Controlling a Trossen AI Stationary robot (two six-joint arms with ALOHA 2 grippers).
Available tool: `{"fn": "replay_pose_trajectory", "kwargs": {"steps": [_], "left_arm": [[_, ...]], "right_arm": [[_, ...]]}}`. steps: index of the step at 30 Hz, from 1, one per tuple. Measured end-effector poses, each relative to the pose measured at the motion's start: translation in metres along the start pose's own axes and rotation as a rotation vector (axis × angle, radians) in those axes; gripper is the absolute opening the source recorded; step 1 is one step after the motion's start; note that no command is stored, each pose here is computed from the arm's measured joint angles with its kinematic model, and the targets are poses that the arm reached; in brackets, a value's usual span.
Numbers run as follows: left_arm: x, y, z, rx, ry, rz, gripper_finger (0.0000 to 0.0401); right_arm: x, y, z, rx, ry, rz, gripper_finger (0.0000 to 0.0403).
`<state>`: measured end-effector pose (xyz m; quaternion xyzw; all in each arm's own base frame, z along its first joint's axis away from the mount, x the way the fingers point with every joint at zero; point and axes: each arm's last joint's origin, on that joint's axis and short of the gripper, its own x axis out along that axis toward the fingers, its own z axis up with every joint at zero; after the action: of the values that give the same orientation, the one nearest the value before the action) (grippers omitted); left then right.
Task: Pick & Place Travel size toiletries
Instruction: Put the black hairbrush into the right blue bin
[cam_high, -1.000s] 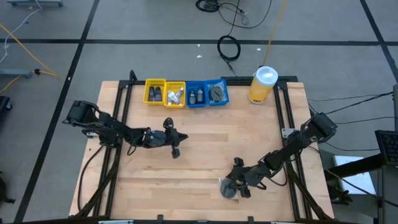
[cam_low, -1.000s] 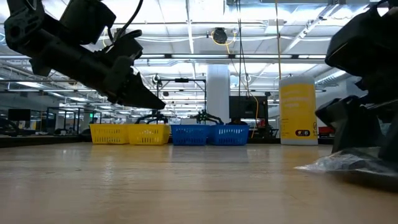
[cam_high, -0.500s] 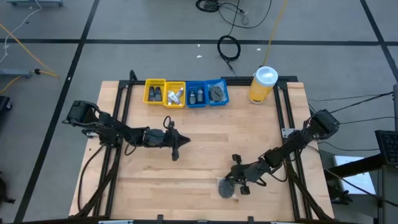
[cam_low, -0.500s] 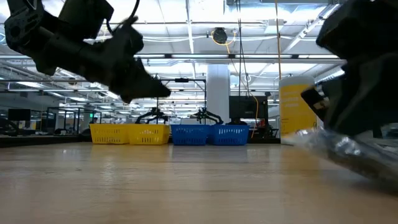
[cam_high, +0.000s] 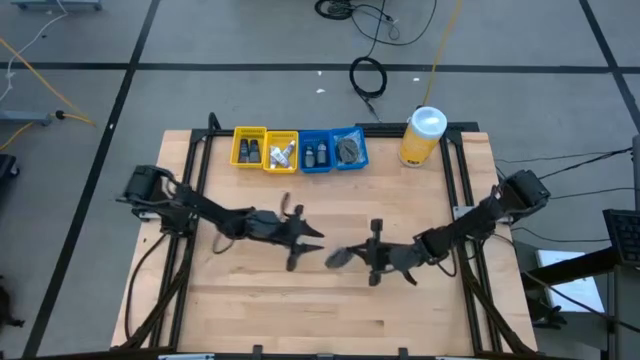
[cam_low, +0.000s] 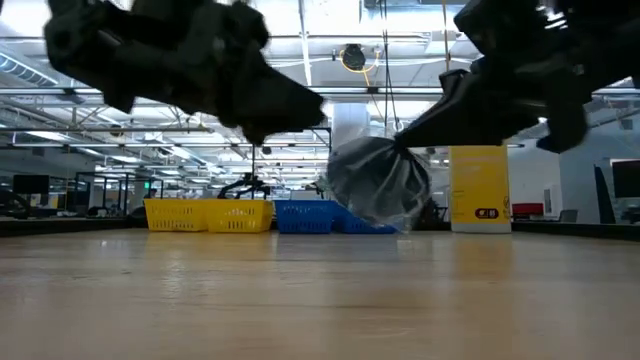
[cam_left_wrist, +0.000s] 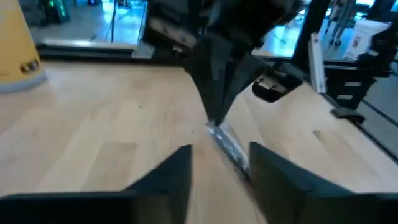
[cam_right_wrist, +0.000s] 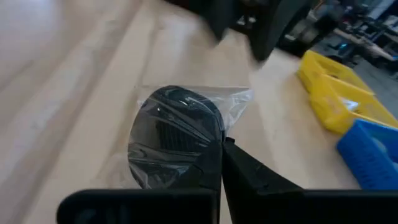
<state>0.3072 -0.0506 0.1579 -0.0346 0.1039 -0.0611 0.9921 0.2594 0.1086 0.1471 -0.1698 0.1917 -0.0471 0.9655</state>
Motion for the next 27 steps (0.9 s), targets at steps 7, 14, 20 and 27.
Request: {"fn": "replay_pose_trajectory", "kwargs": {"steps": [7, 14, 20, 27], "left_arm": [[0.045, 0.007, -0.018, -0.082, 0.241, 0.008, 0.0275], [0.067, 0.005, -0.020, -0.124, 0.290, -0.131, 0.0275], [0.069, 0.006, -0.023, -0.126, 0.311, -0.118, 0.0178], [0.068, 0.006, -0.024, -0.092, 0.330, -0.112, 0.0034]], "right_arm": [[0.006, -0.010, -0.001, 0.005, 0.011, -0.041, 0.0001], [0.006, -0.010, -0.001, 0.006, 0.011, -0.042, 0.0000], [0.006, -0.011, -0.002, 0.042, 0.014, -0.041, 0.0003], [0.006, -0.012, -0.002, 0.071, 0.014, -0.040, 0.0036]]}}
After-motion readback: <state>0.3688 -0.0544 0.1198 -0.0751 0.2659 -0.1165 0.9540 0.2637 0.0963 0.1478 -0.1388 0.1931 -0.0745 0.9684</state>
